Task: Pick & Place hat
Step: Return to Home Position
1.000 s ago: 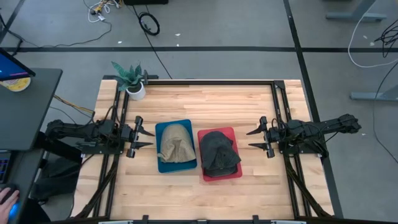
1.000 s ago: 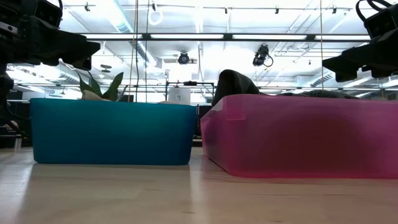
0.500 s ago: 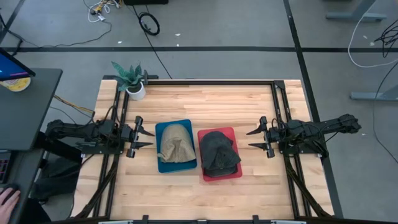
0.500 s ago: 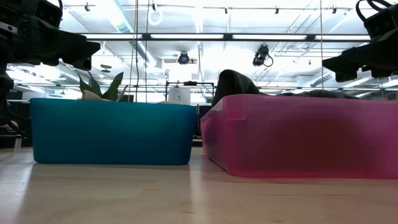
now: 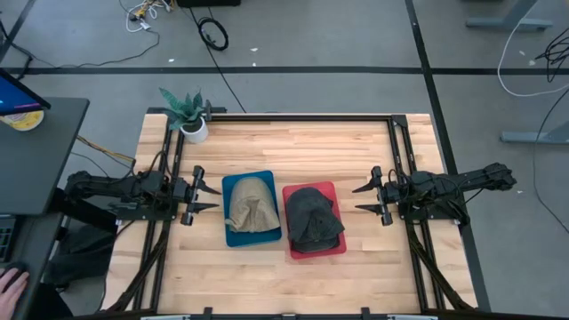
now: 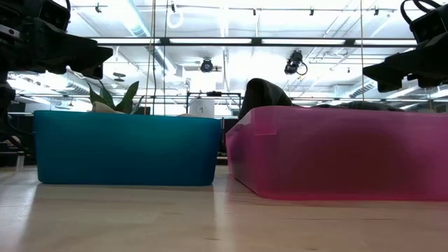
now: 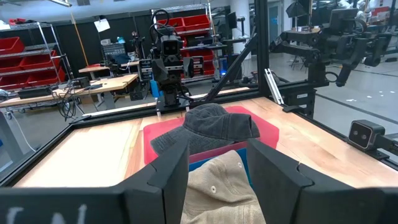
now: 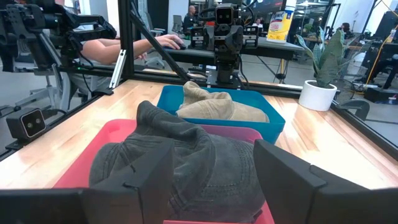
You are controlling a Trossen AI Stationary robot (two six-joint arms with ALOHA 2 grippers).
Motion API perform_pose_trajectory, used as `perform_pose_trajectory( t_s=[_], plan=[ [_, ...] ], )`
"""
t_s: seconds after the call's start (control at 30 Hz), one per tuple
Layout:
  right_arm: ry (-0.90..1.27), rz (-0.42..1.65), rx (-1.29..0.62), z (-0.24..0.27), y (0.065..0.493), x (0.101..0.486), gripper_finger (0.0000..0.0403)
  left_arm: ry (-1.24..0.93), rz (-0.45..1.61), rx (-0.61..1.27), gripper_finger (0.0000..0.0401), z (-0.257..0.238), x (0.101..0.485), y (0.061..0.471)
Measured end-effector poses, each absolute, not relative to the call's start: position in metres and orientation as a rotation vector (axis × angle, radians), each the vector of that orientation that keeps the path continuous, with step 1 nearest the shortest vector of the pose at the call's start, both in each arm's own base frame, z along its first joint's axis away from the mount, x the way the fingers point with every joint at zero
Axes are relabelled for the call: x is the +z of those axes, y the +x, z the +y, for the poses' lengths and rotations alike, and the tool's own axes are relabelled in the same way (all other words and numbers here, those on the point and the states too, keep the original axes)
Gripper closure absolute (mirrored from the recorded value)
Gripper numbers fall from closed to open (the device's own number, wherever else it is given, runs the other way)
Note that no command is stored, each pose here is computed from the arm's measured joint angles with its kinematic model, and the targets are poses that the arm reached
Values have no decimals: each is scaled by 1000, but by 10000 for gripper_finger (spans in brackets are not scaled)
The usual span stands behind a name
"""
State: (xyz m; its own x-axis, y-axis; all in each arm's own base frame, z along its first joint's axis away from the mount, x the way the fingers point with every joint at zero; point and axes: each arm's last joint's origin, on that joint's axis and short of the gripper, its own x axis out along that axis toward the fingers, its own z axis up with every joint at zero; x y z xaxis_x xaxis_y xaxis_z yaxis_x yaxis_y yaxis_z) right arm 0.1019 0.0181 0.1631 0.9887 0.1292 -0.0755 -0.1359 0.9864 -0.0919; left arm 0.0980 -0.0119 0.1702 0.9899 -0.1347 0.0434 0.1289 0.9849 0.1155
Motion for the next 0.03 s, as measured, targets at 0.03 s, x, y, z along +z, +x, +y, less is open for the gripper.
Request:
perform_pose_trajectory(
  t_s=[0.03],
  plan=[
    [-97, 69, 133, 18, 102, 163, 179, 113, -51, -132, 236, -12, 170, 98]
  ],
)
